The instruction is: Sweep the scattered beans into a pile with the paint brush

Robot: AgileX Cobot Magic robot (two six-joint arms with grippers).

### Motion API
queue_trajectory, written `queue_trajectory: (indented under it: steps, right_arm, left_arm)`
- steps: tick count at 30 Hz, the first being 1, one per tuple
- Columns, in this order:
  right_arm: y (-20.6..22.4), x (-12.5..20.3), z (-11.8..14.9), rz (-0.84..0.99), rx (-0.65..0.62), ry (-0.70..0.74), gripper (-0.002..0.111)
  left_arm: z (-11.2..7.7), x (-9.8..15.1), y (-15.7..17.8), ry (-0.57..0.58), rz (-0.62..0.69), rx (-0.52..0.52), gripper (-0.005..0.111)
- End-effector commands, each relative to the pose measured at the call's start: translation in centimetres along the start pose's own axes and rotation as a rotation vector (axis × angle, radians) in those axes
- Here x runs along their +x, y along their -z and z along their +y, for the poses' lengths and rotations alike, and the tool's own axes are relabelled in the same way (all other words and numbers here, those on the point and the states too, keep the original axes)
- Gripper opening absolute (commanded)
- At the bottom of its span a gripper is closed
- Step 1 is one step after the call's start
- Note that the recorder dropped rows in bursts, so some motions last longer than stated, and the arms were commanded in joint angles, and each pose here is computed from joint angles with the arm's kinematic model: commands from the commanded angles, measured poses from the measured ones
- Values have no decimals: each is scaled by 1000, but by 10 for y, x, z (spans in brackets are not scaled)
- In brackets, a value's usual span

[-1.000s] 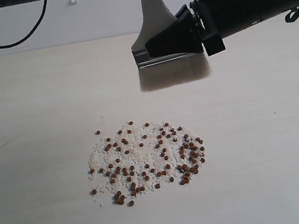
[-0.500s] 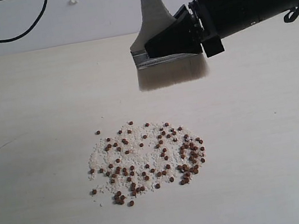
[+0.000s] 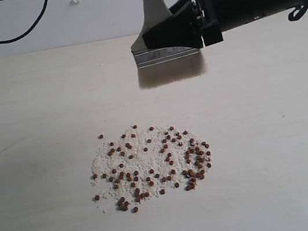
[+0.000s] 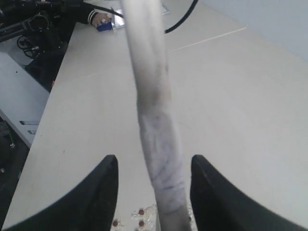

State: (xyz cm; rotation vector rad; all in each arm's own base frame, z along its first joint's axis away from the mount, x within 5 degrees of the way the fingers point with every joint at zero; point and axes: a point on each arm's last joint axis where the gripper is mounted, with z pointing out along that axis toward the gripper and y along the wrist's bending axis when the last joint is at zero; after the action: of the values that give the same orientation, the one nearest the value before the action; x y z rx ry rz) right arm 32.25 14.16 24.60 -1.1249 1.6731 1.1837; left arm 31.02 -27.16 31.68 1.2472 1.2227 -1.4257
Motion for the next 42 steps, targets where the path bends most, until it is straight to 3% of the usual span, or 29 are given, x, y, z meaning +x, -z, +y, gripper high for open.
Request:
queue_trajectory:
  steps: [1,10,18,20,23,24,30,32,33,35,36,37,39,42]
  right_arm:
    - [0,-9,2,-64,-8,62,45]
    - [0,-13,1,-101,9,163,45]
    - [0,-14,0,-118,15,153,41]
    - [0,-13,0,-115,14,153,35]
    - [0,-12,0,-97,8,160,4]
    - [0,-12,0,-95,6,151,0]
    - [0,-12,0,-97,5,110,0]
    - [0,-12,0,-95,9,103,0]
    - [0,-11,-1,-90,23,88,0]
    - [0,-11,-6,-86,70,55,0]
    - [0,-11,-9,-85,107,29,0]
    - [1,-11,-12,-83,137,16,0]
    - [3,-11,-18,-68,224,6,0]
    - [10,-12,-29,-24,400,0,0]
  left_arm:
    - [1,-2,0,-10,8,-15,0]
    - [0,1,0,16,38,-8,0]
    - [0,1,0,17,43,-8,0]
    - [0,1,0,17,43,-8,0]
    - [0,1,0,19,43,-8,0]
    - [0,1,0,19,43,-8,0]
    - [0,1,0,21,37,-9,0]
    - [0,1,0,21,37,-9,7]
    - [0,1,0,21,37,-9,15]
    - [0,0,1,18,36,-12,48]
    - [1,-1,4,4,48,-17,72]
    - [1,-1,6,0,51,-19,80]
    - [1,-2,11,1,78,-26,84]
    - [4,2,20,24,143,-40,72]
